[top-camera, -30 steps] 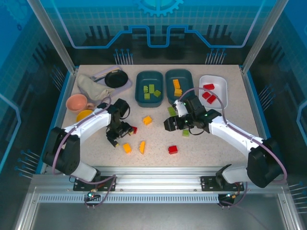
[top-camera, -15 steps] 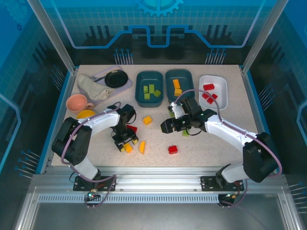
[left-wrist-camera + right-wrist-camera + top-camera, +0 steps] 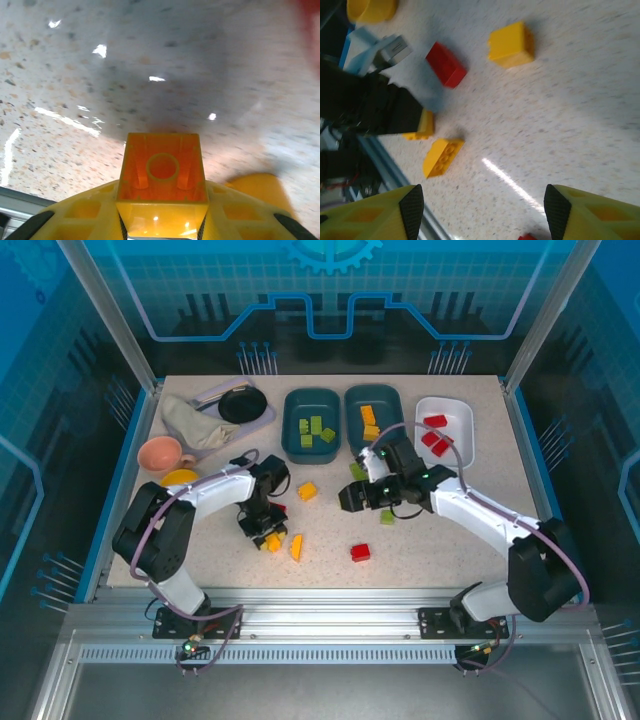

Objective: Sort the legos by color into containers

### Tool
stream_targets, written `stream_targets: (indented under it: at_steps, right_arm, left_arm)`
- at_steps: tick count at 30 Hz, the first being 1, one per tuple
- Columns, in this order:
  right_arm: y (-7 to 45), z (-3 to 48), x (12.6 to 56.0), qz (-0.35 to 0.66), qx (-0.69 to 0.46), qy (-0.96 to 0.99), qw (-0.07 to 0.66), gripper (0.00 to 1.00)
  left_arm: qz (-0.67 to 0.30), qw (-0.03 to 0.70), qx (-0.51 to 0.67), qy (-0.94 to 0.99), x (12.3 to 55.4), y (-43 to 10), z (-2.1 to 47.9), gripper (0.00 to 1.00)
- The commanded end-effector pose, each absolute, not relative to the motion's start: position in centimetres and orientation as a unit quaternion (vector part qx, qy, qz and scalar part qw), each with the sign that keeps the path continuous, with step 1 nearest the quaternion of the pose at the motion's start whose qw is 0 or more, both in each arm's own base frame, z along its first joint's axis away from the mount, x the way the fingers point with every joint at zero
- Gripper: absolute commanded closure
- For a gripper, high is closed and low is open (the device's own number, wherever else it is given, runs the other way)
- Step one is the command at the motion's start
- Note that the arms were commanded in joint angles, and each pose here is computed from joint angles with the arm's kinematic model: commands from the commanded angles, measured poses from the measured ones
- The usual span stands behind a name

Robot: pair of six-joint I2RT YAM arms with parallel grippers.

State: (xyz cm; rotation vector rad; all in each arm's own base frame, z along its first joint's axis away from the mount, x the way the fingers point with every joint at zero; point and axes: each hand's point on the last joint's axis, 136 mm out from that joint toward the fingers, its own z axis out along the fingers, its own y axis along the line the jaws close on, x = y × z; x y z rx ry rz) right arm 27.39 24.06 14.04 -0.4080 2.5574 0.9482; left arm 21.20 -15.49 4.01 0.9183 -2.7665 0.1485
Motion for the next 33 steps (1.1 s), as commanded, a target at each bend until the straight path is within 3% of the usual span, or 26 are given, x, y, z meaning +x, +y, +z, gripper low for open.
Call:
stream_targets:
  at_steps: [1, 5, 9, 20, 30, 33]
  right_arm:
    - [18.8, 18.2, 31.3, 0.316, -0.032, 0.904, 0.286, 0.33]
    - [12.8, 20.8, 34.0, 0.298, 0.082, 0.878, 0.365, 0.32]
    - [10.7, 22.0, 36.0, 0.285, 0.129, 0.865, 0.391, 0.32]
    - [9.9, 20.6, 38.2, 0.267, 0.174, 0.885, 0.341, 0.33]
    - [9.8, 19.8, 37.9, 0.260, 0.172, 0.891, 0.331, 0.33]
    - [9.9, 19.9, 37.8, 0.260, 0.168, 0.891, 0.332, 0.33]
  left_arm:
    - [0.091, 0.029, 0.292, -0.952, 25.3, -17.7, 8.5, 0.71]
    - [0.136, -0.021, 0.264, -0.955, 29.8, -20.6, 11.3, 0.71]
    - [0.183, -0.059, 0.238, -0.952, 34.6, -23.9, 13.2, 0.71]
    - [0.263, -0.139, 0.159, -0.941, 46.6, -32.5, 15.5, 0.70]
    - [0.292, -0.150, 0.140, -0.934, 50.2, -37.3, 12.4, 0.69]
    - [0.306, -0.151, 0.136, -0.930, 50.7, -38.1, 11.6, 0.62]
